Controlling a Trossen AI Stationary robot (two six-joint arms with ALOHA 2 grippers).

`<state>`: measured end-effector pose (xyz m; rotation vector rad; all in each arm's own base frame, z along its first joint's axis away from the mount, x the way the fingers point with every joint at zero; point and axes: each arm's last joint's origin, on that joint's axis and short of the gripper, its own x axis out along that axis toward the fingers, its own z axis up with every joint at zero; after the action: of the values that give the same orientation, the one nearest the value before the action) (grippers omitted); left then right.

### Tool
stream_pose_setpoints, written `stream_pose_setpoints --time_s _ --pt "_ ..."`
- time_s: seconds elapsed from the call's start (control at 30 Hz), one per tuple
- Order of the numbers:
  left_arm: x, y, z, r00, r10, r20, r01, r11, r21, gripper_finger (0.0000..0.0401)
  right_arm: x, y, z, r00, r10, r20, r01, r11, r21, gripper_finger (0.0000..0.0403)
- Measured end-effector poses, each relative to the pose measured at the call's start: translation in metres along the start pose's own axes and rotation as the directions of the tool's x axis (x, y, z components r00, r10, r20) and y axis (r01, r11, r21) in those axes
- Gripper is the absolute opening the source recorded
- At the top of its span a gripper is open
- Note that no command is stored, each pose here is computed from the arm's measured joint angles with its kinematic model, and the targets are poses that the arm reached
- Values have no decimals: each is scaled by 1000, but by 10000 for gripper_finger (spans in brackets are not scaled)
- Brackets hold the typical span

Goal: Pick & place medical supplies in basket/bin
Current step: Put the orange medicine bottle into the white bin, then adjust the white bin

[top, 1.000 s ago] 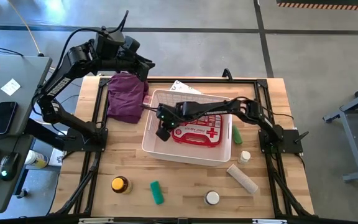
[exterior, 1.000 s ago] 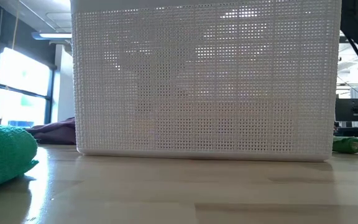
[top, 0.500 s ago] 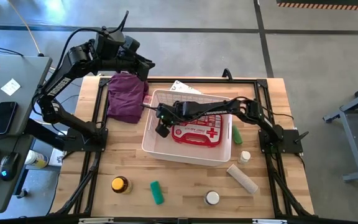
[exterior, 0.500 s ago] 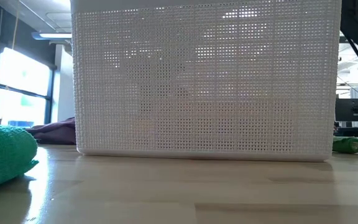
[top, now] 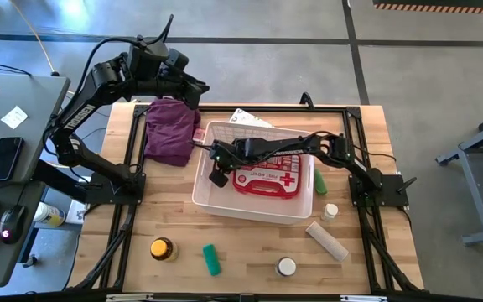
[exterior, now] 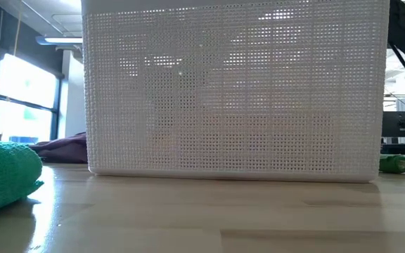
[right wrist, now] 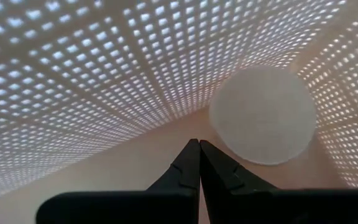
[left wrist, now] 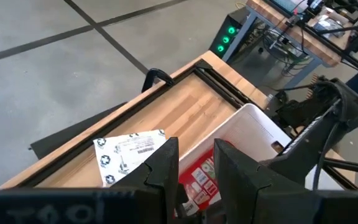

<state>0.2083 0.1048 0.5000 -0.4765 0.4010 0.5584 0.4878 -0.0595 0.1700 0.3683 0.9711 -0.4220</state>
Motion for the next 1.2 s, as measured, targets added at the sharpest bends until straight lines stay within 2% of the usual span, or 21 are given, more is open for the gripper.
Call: stream_pose_setpoints --time_s 0.57,0.87,1.03,1.2 --pt "0 0 -1 1000 -22 -17 21 1000 -19 133 2 -1 0 991 -117 62 120 992 -48 0" --pt "-2 -1 -1 999 -29 -17 29 999 -24 133 3 -1 1 994 -92 61 96 993 -69 0" --pt "-2 -1 -1 999 -30 -16 29 999 -24 133 -9 0 3 997 -56 51 59 995 -77 0" --pt "-2 -1 0 999 -32 -8 32 999 -24 133 -34 1 13 995 -22 100 29 997 -71 1"
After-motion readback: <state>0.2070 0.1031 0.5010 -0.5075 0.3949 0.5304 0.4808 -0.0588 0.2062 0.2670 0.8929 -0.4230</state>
